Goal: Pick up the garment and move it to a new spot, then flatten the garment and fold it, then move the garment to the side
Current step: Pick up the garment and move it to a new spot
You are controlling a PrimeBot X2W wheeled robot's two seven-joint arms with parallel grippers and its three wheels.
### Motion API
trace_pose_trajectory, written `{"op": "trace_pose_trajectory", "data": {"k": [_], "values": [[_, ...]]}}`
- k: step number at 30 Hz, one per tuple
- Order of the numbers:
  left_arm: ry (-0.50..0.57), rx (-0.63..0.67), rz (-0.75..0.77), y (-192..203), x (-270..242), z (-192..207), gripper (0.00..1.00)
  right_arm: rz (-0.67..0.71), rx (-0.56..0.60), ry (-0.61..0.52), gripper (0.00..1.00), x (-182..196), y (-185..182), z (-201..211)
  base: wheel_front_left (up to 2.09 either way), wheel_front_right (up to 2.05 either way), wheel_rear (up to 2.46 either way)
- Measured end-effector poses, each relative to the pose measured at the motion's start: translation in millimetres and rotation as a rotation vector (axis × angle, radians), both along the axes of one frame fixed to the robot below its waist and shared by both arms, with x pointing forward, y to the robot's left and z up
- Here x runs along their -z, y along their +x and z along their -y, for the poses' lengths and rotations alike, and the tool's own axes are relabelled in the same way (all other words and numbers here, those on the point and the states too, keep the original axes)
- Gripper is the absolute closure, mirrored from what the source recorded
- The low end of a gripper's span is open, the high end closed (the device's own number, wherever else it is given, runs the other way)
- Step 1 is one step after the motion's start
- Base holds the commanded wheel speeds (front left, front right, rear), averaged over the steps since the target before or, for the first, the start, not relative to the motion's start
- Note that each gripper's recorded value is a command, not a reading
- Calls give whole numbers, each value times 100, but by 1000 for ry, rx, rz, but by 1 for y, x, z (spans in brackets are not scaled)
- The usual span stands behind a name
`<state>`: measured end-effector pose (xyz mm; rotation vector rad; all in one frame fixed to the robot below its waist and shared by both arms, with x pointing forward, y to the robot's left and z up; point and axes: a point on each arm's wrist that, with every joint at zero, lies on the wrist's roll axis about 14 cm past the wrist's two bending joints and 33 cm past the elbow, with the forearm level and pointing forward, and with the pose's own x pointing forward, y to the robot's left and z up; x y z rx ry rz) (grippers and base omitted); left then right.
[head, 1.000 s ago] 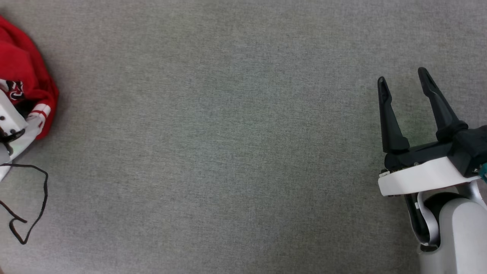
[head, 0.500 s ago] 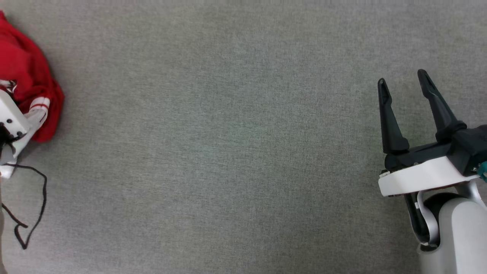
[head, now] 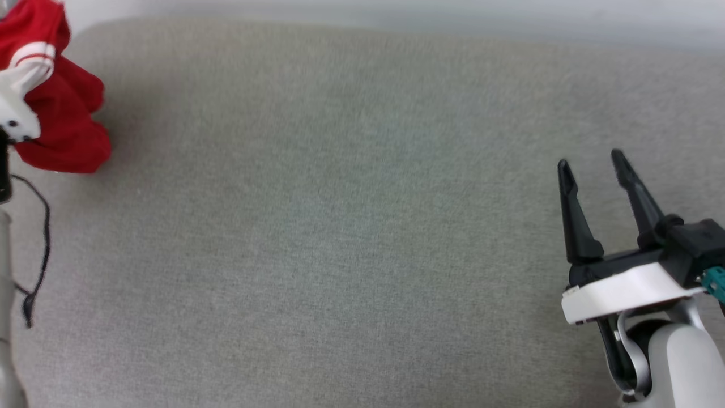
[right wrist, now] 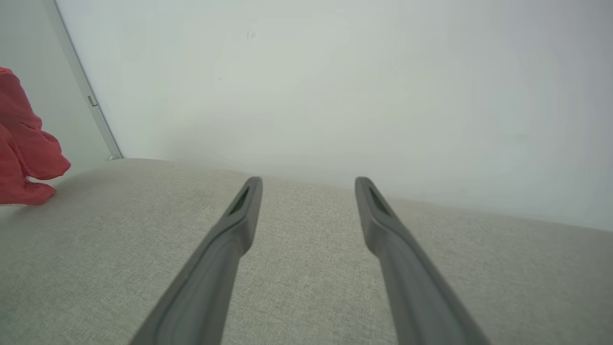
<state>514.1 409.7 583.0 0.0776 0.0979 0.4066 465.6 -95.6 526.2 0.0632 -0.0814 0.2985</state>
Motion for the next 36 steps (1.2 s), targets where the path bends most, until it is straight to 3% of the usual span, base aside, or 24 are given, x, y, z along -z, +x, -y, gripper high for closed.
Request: {"op": "trace_pose_trajectory", "data": {"k": [8, 19, 29, 36], "values": [[38, 182, 260, 13, -73, 73, 100, 40, 59, 13, 0, -24, -30, 24, 0, 0, 0], [-72, 590, 381, 13, -84, 251, 100, 61, 211, 12, 0, -41, -75, 80, 0, 0, 0], [-229, 1013, 244, -46, -22, 420, 100, 48, 322, 14, 0, -39, -95, 117, 0, 0, 0], [-315, 1145, -80, -111, 87, 464, 100, 15, 336, 17, 0, -26, -92, 121, 0, 0, 0]]}}
